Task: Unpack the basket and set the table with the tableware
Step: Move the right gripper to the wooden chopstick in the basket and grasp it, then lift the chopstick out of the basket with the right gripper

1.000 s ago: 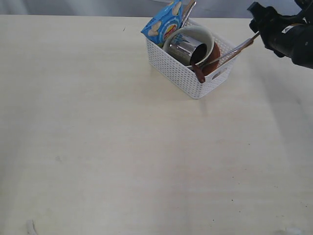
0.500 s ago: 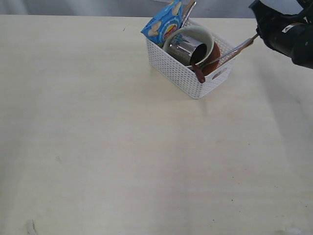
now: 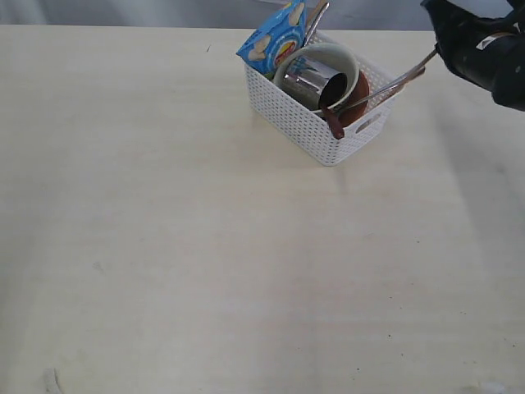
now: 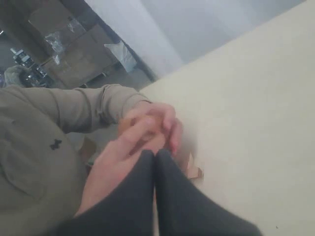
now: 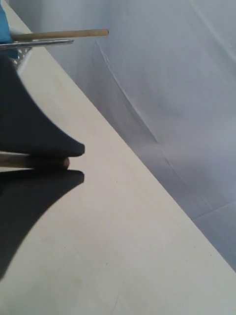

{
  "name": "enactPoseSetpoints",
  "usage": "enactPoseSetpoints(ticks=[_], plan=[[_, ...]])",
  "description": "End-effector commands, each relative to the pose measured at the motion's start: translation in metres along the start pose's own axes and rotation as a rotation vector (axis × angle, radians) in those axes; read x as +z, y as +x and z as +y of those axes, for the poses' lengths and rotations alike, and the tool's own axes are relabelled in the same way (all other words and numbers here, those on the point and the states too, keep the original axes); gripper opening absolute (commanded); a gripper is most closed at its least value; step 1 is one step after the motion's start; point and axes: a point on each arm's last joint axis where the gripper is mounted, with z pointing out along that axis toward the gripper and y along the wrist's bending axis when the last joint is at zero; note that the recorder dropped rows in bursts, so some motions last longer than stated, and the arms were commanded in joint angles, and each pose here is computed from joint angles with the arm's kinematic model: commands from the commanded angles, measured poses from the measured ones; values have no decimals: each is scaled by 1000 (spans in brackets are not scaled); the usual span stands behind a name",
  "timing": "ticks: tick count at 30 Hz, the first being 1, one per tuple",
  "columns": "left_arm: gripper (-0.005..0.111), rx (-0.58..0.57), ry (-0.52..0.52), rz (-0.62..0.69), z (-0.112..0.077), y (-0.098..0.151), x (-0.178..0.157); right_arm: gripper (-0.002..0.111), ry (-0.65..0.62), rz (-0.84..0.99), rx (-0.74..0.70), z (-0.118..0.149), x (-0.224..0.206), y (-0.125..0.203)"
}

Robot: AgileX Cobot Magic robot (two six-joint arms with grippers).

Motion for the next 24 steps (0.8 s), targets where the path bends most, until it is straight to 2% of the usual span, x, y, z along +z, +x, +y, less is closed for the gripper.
enactPoseSetpoints(ticks=[1,7,12,19,24], plan=[[0,-5,-1,7,0,1,0,0,-49,-52,-12,11,-9,-13],[0,-5,-1,7,0,1,0,0,-84,-99,-53,21,-19,-26],[0,-5,-1,7,0,1,0,0,-138,-148,-223,34,-29,-38],[0,-5,-1,7,0,1,0,0,-236,-174,-384,65,-43,-62],[0,-5,-1,7,0,1,0,0,-235,-148,-484,87,-59,-85]])
